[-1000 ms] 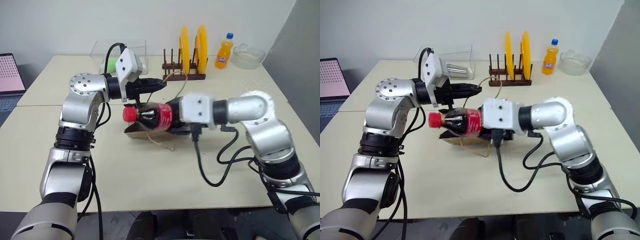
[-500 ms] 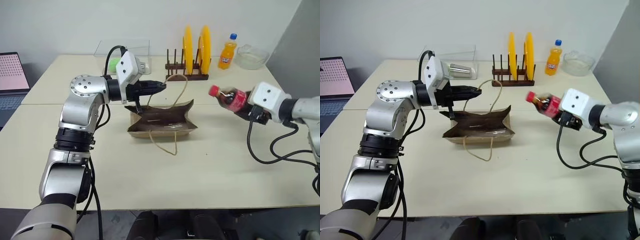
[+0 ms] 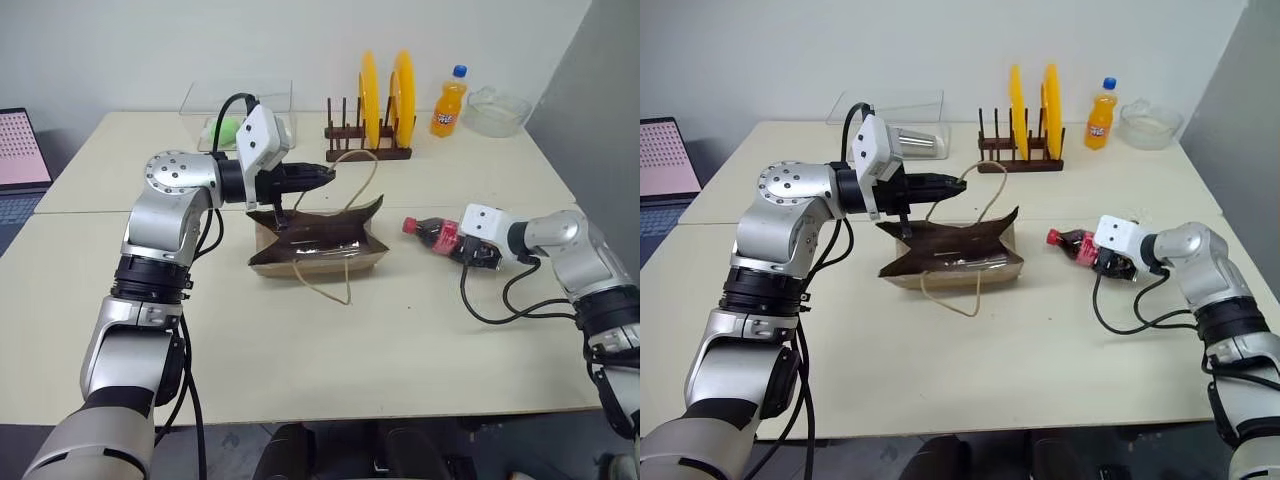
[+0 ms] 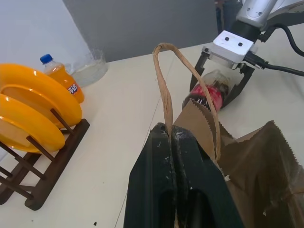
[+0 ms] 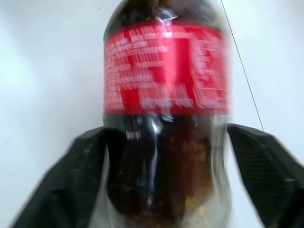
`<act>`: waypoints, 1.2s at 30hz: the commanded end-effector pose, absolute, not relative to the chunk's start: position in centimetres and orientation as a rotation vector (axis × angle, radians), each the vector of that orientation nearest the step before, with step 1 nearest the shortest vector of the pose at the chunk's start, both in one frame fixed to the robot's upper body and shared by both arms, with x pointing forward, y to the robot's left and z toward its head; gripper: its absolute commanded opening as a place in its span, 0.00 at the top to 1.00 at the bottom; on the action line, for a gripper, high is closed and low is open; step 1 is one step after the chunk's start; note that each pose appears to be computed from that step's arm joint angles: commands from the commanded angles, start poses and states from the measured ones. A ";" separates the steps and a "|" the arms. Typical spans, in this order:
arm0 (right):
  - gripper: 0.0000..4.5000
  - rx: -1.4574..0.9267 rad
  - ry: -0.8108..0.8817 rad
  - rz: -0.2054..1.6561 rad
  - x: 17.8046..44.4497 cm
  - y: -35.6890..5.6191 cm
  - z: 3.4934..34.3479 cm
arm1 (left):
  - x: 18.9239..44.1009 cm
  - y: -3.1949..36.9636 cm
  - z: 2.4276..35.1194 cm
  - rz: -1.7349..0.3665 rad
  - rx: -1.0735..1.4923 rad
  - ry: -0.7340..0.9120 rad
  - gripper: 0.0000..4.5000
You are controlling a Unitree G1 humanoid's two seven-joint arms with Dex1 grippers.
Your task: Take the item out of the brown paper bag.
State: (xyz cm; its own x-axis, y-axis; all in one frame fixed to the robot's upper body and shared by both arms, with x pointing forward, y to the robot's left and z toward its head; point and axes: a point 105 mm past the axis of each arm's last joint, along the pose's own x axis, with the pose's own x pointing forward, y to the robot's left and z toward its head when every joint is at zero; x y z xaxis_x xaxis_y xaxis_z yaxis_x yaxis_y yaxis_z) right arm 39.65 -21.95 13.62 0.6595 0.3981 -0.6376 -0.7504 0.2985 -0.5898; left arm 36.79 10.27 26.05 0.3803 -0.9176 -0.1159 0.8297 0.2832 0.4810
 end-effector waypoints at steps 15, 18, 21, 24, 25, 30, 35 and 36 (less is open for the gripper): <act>0.01 -0.795 -0.059 0.983 30.2 -16.4 25.9 | 38.4 11.6 28.3 -1.062 0.473 -0.241 1.00; 0.01 -0.655 -0.158 0.970 28.1 -14.1 26.5 | 39.6 12.2 28.2 -1.006 0.487 -0.236 1.00; 0.00 -0.522 -0.156 0.915 27.2 -12.4 24.3 | 40.5 12.3 27.8 -0.986 0.516 -0.220 0.90; 0.00 -0.447 -0.160 0.841 27.2 -11.2 22.7 | 40.8 12.3 27.4 -0.997 0.530 -0.201 0.73; 0.00 -0.426 -0.167 0.815 27.4 -10.9 22.5 | 40.9 12.4 27.3 -1.003 0.534 -0.197 0.65; 0.00 -0.345 -0.206 0.750 28.2 -9.6 22.5 | 41.2 13.0 28.0 -0.969 0.554 -0.221 0.31; 0.00 -0.346 -0.195 0.765 28.0 -9.6 22.0 | 40.9 14.9 29.8 -0.898 0.574 -0.272 0.01; 0.00 -0.348 -0.191 0.772 27.9 -9.7 21.9 | 40.7 15.7 30.4 -0.871 0.575 -0.283 0.01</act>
State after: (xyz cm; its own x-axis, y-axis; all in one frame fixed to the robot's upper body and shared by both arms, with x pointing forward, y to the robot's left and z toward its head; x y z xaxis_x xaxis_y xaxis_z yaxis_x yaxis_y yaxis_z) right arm 28.51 -9.78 21.11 0.7172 0.6968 0.0110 -0.6507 0.6752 -0.3473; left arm 41.46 14.60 27.12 0.5999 -0.7953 -0.0868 0.7069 0.4762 0.5229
